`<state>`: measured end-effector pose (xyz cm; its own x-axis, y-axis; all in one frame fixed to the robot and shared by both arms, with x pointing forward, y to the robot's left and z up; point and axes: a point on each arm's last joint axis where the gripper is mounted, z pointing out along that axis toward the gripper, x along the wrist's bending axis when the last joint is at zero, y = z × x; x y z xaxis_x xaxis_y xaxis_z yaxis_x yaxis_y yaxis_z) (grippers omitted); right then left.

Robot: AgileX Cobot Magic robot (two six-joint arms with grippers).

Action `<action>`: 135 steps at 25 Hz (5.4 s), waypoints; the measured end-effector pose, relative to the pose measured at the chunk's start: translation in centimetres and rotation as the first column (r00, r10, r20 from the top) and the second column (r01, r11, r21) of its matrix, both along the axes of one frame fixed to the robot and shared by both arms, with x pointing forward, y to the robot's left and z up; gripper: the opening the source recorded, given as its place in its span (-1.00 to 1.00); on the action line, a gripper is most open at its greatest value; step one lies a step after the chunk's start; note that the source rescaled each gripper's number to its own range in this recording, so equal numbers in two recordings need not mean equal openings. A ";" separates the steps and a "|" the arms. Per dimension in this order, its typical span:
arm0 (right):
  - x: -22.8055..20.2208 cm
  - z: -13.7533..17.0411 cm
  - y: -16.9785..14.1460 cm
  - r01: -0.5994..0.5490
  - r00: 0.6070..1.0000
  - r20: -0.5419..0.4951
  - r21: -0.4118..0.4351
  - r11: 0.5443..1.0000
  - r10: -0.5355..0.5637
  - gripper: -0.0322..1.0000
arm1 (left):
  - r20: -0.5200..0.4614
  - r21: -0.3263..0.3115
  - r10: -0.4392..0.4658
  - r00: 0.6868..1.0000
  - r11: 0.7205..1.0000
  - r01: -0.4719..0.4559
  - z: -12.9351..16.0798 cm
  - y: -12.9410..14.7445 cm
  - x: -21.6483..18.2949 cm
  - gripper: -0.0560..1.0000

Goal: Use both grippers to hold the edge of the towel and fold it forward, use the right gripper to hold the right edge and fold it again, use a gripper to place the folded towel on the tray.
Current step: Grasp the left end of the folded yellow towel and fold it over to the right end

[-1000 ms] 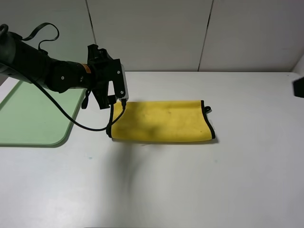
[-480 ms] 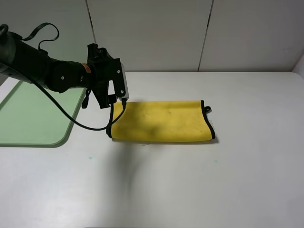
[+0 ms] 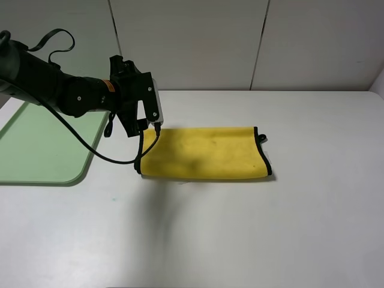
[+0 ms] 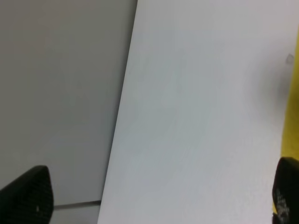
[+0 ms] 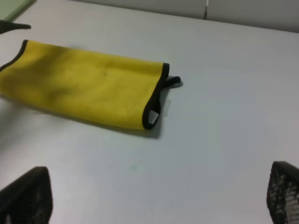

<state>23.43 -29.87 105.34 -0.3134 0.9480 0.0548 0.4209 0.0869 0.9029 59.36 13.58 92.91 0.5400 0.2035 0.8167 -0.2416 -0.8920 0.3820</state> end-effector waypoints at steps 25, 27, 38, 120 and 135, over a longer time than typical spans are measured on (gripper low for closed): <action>0.0 0.0 0.0 -0.003 1.000 -0.002 0.004 1.000 0.003 1.00 | -0.745 -0.443 0.273 0.609 0.479 -0.757 -1.9 0.6 -1.0 0.85; 0.0 0.0 0.0 -0.003 1.000 -0.002 0.004 1.000 0.003 1.00 | -0.789 -0.377 0.297 0.538 0.458 -0.805 -2.4 0.9 -1.4 0.85; 0.0 0.0 0.0 -0.003 1.000 -0.002 0.003 1.000 0.003 1.00 | -0.838 -0.236 0.330 0.435 0.498 -0.834 -3.3 -0.4 -3.1 0.85; 0.0 0.0 0.0 -0.005 1.000 -0.001 -0.001 1.000 0.005 1.00 | -0.697 0.045 0.600 0.394 0.585 -0.810 5.2 2.0 -1.7 -0.76; 0.0 0.0 0.0 -0.005 1.000 0.000 0.000 1.000 0.005 1.00 | -0.702 -0.015 0.435 0.564 0.782 -0.622 5.8 -10.8 -3.9 -0.76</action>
